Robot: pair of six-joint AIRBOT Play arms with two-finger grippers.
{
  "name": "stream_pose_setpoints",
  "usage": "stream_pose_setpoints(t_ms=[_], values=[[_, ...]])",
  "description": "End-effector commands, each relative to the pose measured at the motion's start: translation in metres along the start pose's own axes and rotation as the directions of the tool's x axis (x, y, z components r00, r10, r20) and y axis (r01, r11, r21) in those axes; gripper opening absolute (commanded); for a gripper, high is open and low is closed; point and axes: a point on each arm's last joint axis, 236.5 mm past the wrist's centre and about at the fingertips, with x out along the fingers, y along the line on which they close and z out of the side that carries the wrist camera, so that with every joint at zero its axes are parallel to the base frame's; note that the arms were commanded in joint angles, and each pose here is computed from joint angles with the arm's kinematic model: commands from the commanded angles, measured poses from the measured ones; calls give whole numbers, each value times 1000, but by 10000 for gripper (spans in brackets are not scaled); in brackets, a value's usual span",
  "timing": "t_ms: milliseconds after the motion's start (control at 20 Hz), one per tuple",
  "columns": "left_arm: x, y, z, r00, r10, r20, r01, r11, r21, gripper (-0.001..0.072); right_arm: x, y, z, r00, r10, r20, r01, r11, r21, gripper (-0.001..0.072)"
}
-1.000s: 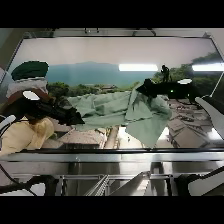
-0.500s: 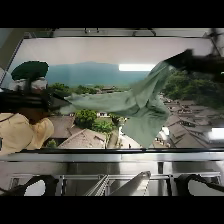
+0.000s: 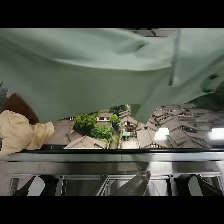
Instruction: Fold the shirts.
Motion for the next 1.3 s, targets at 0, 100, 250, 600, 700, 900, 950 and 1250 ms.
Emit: stream_pose_setpoints(t_ms=[0,100,250,600,700,900,950,1250], values=[[-7,-33,47,994,66,89,-79,986,144,25,-35,36,81,974,-88,208,133,967,-216,21],[-17,0,47,994,94,55,-98,993,65,25,-26,23,88,977,-107,186,148,963,-227,21],[-24,98,0,976,191,-105,-207,963,-173,25,16,-34,15,993,-82,-90,76,995,-69,21],[6,281,-240,844,14,-536,-401,680,-614,23,52,-163,-298,758,187,-625,167,871,462,20],[13,320,-294,826,-43,-562,-427,603,-674,22,56,-180,-378,704,214,-677,238,827,509,21],[13,393,-367,811,-127,-571,-457,471,-755,14,81,-207,-483,682,238,-692,328,746,580,20],[12,408,-379,810,-136,-570,-465,443,-766,13,88,-209,-499,687,251,-682,337,722,605,20],[18,458,-381,793,-103,-601,-487,485,-726,12,104,-229,-533,675,292,-677,342,689,639,20]])
